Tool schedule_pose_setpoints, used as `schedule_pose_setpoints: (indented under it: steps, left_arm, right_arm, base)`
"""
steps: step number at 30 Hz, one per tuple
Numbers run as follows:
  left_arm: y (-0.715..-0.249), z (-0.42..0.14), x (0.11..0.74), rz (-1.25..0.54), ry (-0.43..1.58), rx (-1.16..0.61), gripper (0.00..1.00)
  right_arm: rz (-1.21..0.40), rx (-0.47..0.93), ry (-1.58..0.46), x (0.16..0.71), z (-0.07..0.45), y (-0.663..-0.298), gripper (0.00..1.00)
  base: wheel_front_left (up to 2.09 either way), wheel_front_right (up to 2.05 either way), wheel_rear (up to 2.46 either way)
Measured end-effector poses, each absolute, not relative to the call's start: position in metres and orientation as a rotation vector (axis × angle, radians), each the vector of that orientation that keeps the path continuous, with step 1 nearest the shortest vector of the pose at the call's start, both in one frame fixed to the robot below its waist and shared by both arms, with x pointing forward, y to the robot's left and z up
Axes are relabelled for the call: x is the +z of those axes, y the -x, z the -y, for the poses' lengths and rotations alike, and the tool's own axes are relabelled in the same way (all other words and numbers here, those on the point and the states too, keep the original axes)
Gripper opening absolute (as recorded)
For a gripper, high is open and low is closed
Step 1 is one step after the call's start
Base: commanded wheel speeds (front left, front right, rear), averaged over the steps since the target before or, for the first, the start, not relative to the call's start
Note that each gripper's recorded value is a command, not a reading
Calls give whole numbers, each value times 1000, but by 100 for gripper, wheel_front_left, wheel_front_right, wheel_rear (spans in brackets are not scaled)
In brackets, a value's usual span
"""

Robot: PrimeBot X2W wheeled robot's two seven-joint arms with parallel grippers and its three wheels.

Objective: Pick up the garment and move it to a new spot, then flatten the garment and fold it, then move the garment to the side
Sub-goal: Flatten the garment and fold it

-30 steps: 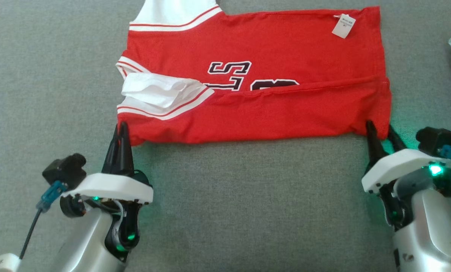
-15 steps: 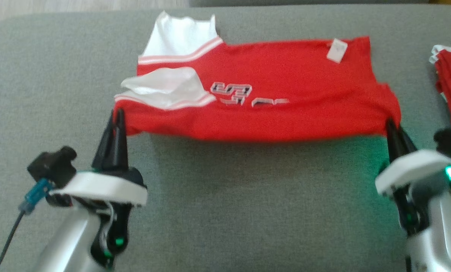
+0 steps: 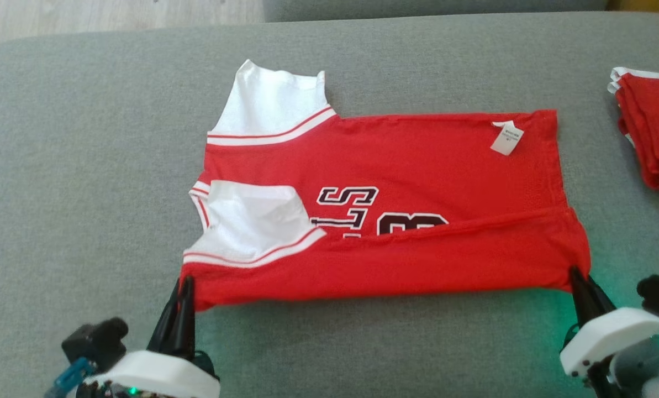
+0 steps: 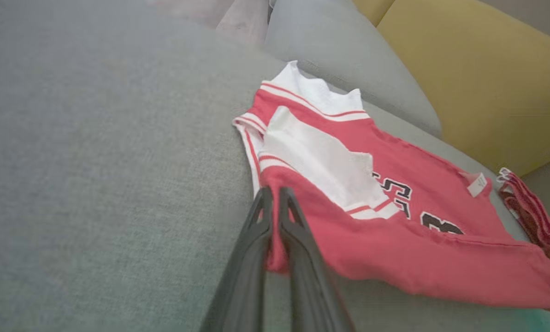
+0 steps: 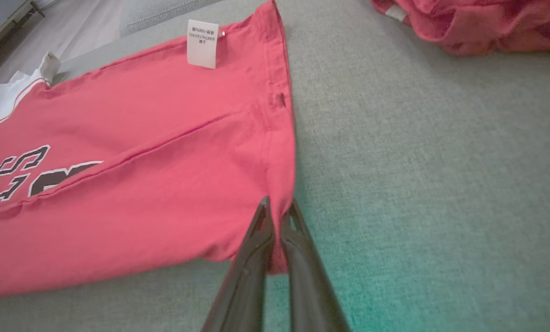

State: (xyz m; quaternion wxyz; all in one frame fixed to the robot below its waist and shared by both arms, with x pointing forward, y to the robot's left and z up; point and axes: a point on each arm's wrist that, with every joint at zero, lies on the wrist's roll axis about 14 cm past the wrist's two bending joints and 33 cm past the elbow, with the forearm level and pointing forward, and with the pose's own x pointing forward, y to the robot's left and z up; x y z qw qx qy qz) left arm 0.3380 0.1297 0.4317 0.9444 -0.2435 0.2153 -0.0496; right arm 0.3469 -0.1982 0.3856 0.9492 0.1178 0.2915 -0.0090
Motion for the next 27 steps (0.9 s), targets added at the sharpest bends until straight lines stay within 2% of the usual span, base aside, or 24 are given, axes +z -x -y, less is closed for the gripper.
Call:
schedule_pose_setpoints:
  steps: [1, 2, 3, 4, 5, 6, 13, 21, 27]
  left_arm:
    - [-336, -131, 427, -449, 500, -89, 0]
    - [-335, -132, 423, -459, 505, -80, 0]
    - [-334, -133, 418, -472, 502, -74, 0]
    - [-334, -133, 416, -477, 500, -74, 0]
    - [-334, -135, 414, -475, 495, -67, 32]
    - [-335, -138, 412, -471, 488, -58, 100]
    - [-368, -143, 438, -382, 396, -119, 100]
    - [-470, -145, 519, -200, 153, -295, 100]
    - [-536, -130, 538, -225, 12, -390, 100]
  right_arm:
    - [-598, -22, -240, 384, 199, -345, 27]
    - [-597, -27, -241, 383, 200, -344, 72]
    - [-599, -33, -241, 381, 202, -343, 100]
    - [-602, -37, -239, 380, 203, -342, 100]
    - [-598, -42, -238, 379, 204, -341, 100]
    - [-587, -56, -238, 380, 208, -341, 100]
    - [-515, -79, -212, 395, 218, -350, 100]
    - [-356, -5, -162, 437, 201, -408, 100]
    - [-300, 22, -152, 449, 194, -442, 100]
  base:
    - [0, 0, 0]
    - [0, 0, 0]
    - [0, 0, 0]
    - [0, 0, 0]
    - [0, 0, 0]
    - [0, 0, 0]
    - [0, 0, 0]
    - [0, 0, 0]
    - [0, 0, 0]
